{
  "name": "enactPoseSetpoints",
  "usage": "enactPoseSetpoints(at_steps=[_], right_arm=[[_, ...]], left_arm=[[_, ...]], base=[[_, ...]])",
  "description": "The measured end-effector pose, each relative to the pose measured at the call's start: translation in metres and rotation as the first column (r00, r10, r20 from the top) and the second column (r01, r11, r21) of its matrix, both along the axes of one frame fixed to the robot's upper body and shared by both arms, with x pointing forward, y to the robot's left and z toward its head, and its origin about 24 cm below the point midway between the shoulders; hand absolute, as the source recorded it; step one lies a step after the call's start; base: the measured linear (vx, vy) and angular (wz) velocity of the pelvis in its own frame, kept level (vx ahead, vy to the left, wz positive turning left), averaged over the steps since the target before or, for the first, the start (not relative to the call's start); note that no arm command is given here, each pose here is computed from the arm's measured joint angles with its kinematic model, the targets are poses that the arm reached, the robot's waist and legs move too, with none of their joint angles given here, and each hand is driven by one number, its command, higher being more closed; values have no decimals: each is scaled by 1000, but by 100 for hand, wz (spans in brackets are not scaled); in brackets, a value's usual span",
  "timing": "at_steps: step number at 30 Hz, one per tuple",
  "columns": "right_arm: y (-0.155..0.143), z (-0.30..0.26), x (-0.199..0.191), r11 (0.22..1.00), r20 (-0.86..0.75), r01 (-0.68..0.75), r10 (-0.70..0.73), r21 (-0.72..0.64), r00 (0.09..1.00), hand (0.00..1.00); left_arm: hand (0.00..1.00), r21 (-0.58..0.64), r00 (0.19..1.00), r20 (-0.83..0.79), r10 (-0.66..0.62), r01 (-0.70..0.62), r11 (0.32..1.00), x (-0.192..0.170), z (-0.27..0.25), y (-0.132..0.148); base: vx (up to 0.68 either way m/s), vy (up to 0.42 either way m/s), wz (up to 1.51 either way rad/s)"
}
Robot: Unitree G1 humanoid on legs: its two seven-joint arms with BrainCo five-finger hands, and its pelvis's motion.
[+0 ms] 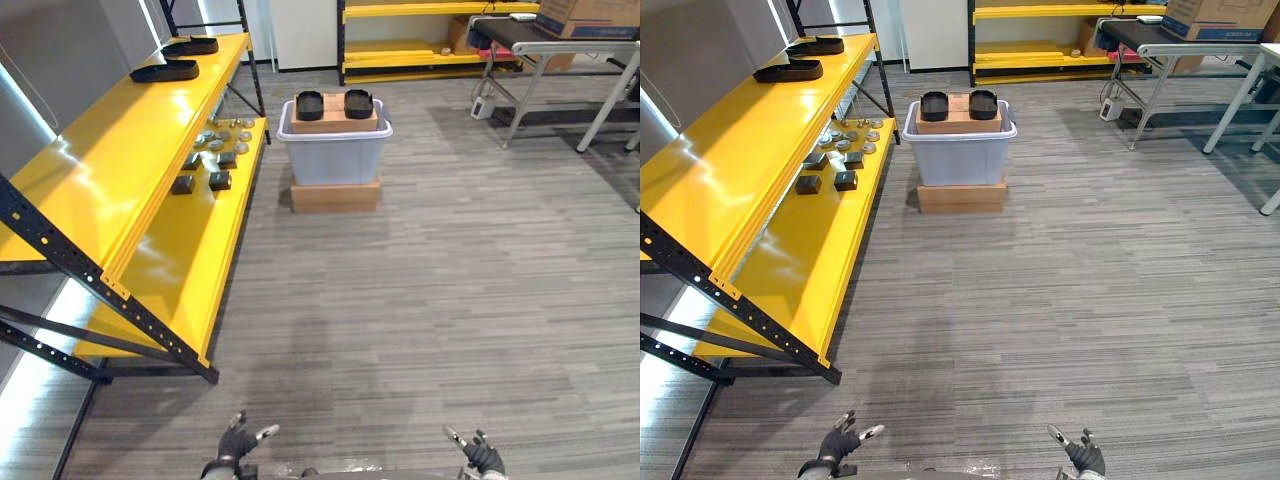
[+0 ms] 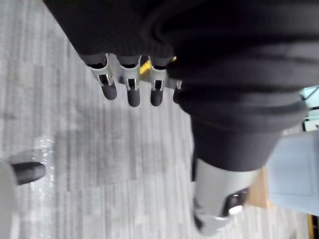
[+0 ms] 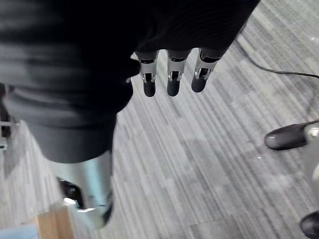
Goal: Walk over and take plastic housings, then place them on the shelf
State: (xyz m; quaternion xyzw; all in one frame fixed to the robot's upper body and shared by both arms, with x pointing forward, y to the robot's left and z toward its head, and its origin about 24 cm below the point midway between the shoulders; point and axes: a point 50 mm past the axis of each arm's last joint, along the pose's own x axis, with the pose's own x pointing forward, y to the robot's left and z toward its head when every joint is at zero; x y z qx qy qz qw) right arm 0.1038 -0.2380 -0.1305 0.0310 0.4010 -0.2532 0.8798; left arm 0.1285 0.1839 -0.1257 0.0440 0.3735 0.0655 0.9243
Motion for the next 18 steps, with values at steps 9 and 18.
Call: enactPoseSetpoints(at_steps=[9, 18], right_arm=[[-11, 20, 20, 978, 54, -141, 151, -154, 987, 0], [-11, 22, 32, 980, 83, -139, 152, -146, 985, 0]], left_arm=[[0, 65, 993, 93, -78, 72, 995, 17, 15, 2], [0, 66, 993, 103, -52, 45, 997, 17, 17, 5]], base=[[64, -11, -7], [36, -25, -5]])
